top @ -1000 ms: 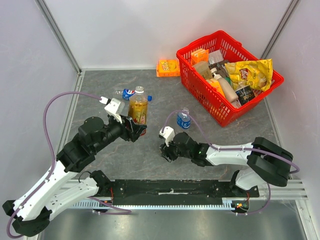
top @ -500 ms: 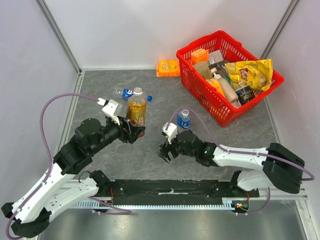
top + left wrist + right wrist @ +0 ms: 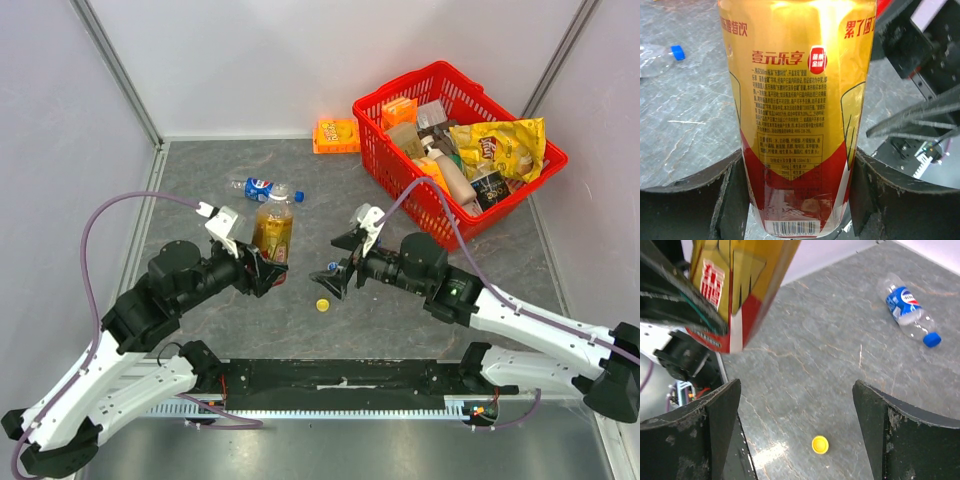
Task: Unscrew the bottle caps
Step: Place the bottle cap at the center of the board, then place the plastic bottle at the center of the board.
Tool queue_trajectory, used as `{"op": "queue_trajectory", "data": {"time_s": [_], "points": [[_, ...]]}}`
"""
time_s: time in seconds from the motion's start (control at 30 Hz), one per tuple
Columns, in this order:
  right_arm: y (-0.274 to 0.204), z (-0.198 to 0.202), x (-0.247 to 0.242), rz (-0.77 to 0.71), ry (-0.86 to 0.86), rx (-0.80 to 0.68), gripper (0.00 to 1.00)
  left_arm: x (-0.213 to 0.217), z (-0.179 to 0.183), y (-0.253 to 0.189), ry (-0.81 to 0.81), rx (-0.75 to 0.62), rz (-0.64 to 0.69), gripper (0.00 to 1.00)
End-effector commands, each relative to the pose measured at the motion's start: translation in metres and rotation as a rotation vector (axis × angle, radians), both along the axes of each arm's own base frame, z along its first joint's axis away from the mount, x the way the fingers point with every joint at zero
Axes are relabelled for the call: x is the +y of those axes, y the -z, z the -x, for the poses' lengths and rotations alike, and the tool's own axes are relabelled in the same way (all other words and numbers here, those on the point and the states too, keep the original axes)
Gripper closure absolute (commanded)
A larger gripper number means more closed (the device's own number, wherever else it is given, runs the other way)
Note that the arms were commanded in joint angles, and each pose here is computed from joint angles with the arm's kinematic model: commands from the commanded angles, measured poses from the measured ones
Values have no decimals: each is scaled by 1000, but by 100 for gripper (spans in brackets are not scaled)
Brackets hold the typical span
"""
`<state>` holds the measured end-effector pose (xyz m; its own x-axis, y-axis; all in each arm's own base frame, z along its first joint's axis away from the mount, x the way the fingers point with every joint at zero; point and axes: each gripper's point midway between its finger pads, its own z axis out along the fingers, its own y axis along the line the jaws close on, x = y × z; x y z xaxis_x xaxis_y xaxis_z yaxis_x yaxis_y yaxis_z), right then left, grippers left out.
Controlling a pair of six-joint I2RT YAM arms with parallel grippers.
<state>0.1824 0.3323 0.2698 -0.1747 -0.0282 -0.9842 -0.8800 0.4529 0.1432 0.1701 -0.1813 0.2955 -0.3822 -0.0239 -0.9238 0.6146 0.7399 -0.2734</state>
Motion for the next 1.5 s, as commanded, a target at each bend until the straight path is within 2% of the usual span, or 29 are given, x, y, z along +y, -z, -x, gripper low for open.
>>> {"op": "queue_trajectory", "data": {"time_s": [0.0, 0.2, 0.5, 0.63, 0.8, 1.0, 1.17, 1.27, 1.33, 1.4, 1.47], "points": [[-48, 12, 2, -106, -135, 2, 2, -10, 19, -21, 139, -75, 40, 98], [-96, 26, 2, -261, -297, 18, 2, -27, 44, -19, 324, -84, 69, 98], [-160, 37, -10, -529, -428, 15, 2, -44, 56, -14, 449, -49, 75, 98], [-161, 26, -2, -548, -414, 55, 2, -49, 57, -14, 474, -46, 83, 98], [-160, 18, 5, -572, -408, 88, 7, -51, 58, -15, 488, -43, 90, 98], [-168, 14, 7, -629, -417, 109, 17, -52, 58, -13, 492, -38, 89, 98], [-174, 18, 8, -653, -455, 108, 33, -53, 58, -12, 492, -36, 87, 98], [-171, 19, 11, -636, -478, 116, 53, -53, 57, -11, 492, -33, 87, 98], [-167, 18, 14, -621, -481, 134, 79, -54, 57, -10, 491, -28, 84, 98], [-162, 17, 15, -612, -478, 143, 100, -55, 57, -9, 497, -22, 83, 98], [-161, 17, 14, -613, -471, 137, 100, -55, 55, -7, 489, -12, 78, 98]]}}
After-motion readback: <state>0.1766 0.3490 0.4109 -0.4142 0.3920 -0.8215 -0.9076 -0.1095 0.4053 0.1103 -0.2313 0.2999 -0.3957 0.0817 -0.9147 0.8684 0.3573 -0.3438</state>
